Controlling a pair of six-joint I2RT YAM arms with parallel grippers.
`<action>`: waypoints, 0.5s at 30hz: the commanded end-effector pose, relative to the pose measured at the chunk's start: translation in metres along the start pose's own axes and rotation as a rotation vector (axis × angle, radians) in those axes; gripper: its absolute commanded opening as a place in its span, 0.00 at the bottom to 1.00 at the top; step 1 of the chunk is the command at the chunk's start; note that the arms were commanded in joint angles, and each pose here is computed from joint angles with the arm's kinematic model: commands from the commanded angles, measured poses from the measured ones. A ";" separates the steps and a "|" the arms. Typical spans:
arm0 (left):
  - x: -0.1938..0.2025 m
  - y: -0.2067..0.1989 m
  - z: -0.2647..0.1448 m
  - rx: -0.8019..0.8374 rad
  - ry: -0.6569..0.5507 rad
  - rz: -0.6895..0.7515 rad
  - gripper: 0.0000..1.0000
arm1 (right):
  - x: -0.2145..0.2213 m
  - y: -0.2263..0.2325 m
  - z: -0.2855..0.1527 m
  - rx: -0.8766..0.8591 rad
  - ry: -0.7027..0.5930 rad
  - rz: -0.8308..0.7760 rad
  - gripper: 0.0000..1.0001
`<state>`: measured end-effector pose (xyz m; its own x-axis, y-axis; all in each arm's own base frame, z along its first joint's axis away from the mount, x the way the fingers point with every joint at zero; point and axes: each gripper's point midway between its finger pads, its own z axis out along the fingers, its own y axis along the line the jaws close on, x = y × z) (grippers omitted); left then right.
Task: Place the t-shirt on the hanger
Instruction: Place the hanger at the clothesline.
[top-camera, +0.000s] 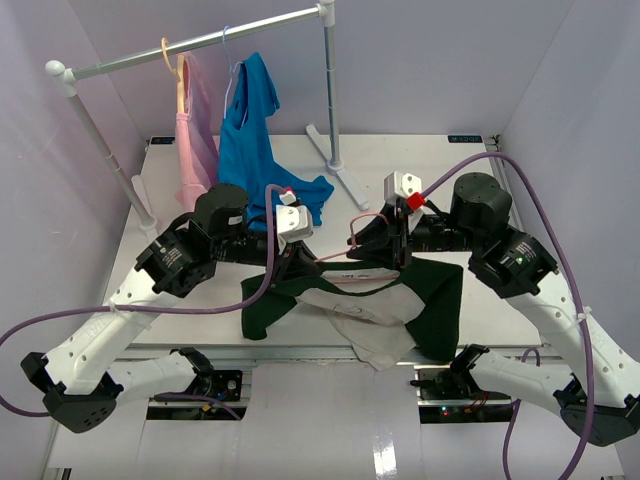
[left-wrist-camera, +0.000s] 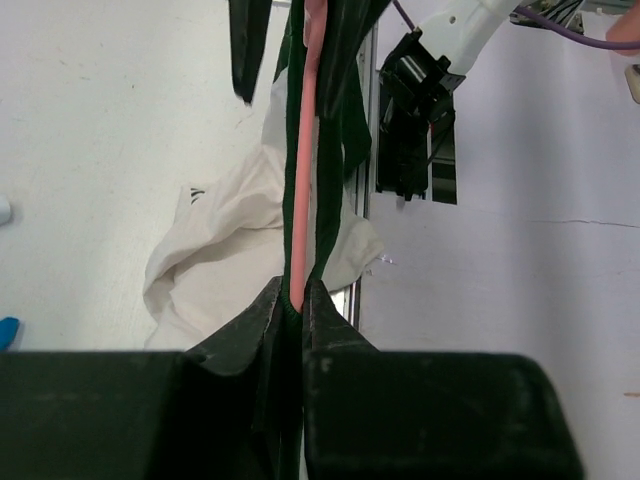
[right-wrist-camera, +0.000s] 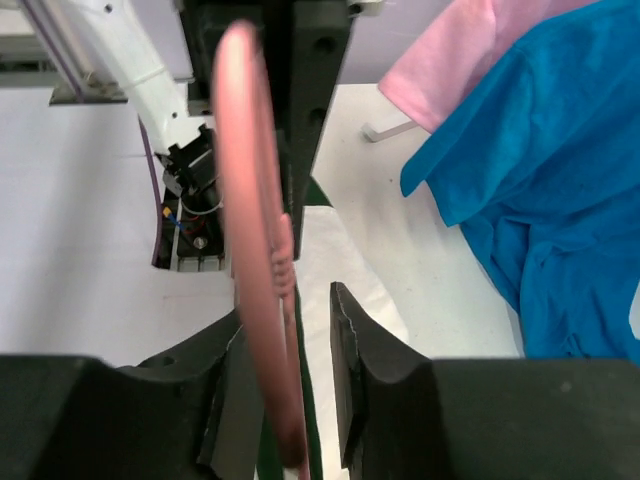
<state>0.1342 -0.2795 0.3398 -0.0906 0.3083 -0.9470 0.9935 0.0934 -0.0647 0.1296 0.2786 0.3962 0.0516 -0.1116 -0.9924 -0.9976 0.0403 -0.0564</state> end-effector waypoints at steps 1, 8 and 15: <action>0.006 0.011 -0.008 -0.121 -0.008 -0.055 0.00 | -0.018 -0.013 -0.010 0.116 -0.065 -0.033 0.72; 0.048 0.043 -0.014 -0.353 0.068 -0.202 0.00 | -0.012 -0.045 -0.037 0.407 -0.073 0.017 0.91; 0.098 0.095 -0.050 -0.822 0.220 -0.445 0.00 | -0.014 -0.034 -0.079 0.548 -0.154 -0.008 0.96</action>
<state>0.1838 -0.2372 0.2651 -0.4144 0.3587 -0.8364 0.7970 0.5867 -0.1432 0.1585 0.2294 0.3976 0.0409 -0.0579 -0.9975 -0.9006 0.4302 -0.0619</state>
